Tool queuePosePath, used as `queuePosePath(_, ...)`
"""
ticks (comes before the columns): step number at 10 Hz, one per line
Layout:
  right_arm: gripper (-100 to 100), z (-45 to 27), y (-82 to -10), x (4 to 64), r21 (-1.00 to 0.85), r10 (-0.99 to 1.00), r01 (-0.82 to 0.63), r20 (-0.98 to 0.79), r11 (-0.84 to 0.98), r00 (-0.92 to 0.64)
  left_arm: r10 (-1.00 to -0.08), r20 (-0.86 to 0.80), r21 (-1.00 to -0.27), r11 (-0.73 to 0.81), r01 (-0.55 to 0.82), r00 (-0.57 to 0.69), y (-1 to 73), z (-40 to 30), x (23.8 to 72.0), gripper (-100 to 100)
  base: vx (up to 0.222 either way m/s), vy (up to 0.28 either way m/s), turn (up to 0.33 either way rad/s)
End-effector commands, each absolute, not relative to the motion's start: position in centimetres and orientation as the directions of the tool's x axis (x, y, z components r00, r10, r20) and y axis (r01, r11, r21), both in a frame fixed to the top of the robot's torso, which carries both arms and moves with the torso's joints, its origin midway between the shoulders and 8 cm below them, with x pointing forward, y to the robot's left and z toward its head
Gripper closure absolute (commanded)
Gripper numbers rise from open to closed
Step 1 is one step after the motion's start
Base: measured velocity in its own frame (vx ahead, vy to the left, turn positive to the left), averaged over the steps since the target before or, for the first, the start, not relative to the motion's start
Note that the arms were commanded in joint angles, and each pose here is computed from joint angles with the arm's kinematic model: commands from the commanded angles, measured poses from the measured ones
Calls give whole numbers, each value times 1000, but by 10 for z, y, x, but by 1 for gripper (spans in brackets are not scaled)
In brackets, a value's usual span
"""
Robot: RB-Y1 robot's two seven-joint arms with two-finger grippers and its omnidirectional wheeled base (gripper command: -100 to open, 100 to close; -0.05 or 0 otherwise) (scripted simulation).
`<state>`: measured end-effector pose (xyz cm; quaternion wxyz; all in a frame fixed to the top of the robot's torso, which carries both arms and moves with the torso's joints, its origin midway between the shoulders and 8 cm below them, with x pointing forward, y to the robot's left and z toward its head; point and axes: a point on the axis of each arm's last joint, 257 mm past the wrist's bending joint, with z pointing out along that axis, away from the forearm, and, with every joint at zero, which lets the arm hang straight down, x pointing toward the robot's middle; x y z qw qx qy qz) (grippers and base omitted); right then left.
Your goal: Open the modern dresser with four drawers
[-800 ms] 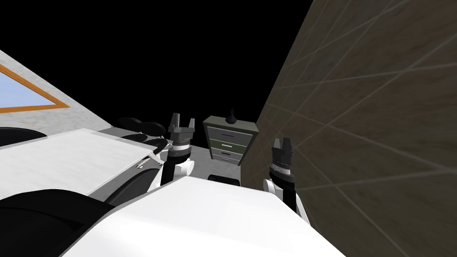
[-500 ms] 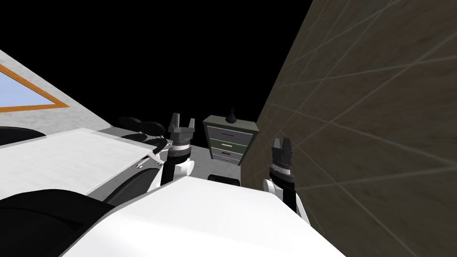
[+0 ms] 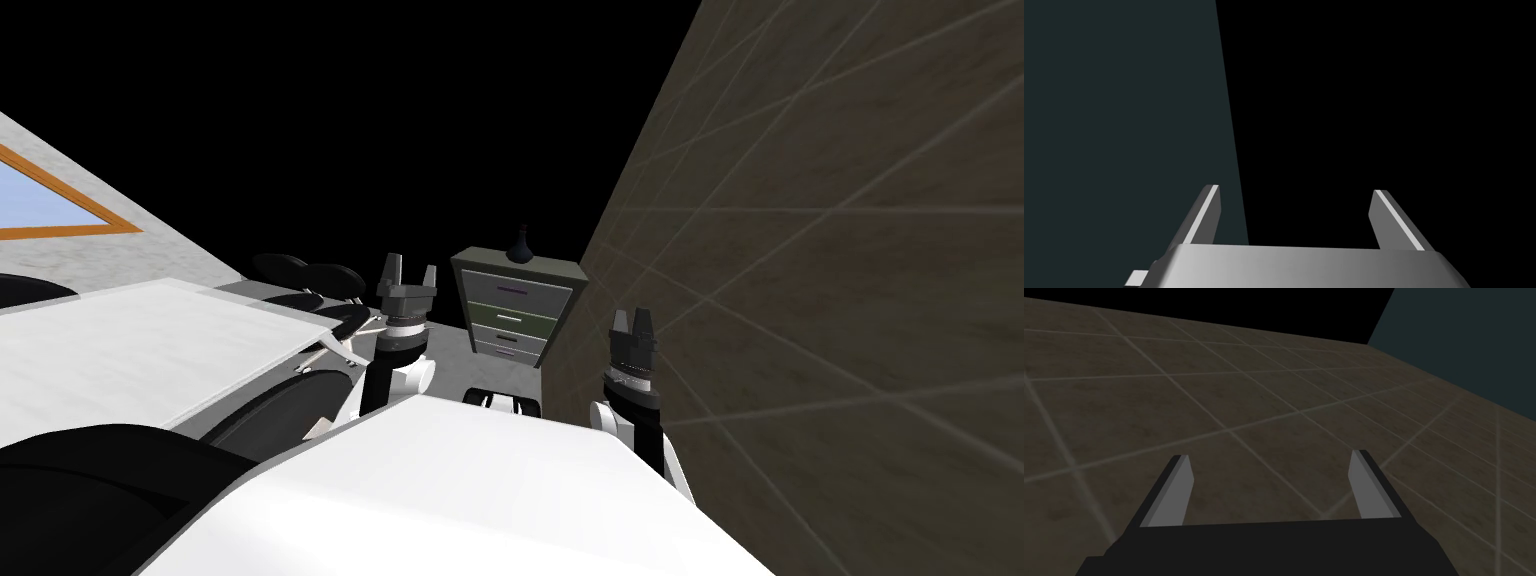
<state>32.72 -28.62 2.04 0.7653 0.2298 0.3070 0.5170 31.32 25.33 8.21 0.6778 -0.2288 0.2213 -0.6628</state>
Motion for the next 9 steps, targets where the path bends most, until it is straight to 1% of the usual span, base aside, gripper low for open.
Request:
queuePosePath(1,0,20,-286,327,669,932,-650,-232,360,277,-1000,3,-603,17,797,23,253,82,313,0,0,0,0)
queuePosePath(2,-100,19,-282,330,682,955,-669,-194,296,224,-1000,3,-603,17,797,23,253,82,313,0,12,17,-66)
queuePosePath(6,-100,10,-271,340,718,998,-694,-22,58,60,-1000,3,-604,17,797,24,253,82,313,0,25,41,-83)
queuePosePath(7,-100,10,-273,340,718,998,-694,-9,47,58,-1000,3,-604,17,797,24,253,82,313,0,21,36,-31)
queuePosePath(8,-100,6,-269,343,721,999,-692,54,-36,4,-1000,3,-604,17,797,23,253,82,313,0,17,25,-83)
queuePosePath(9,-100,6,-270,343,721,998,-692,61,-41,3,-1000,3,-604,17,797,24,253,82,313,0,12,20,-33)
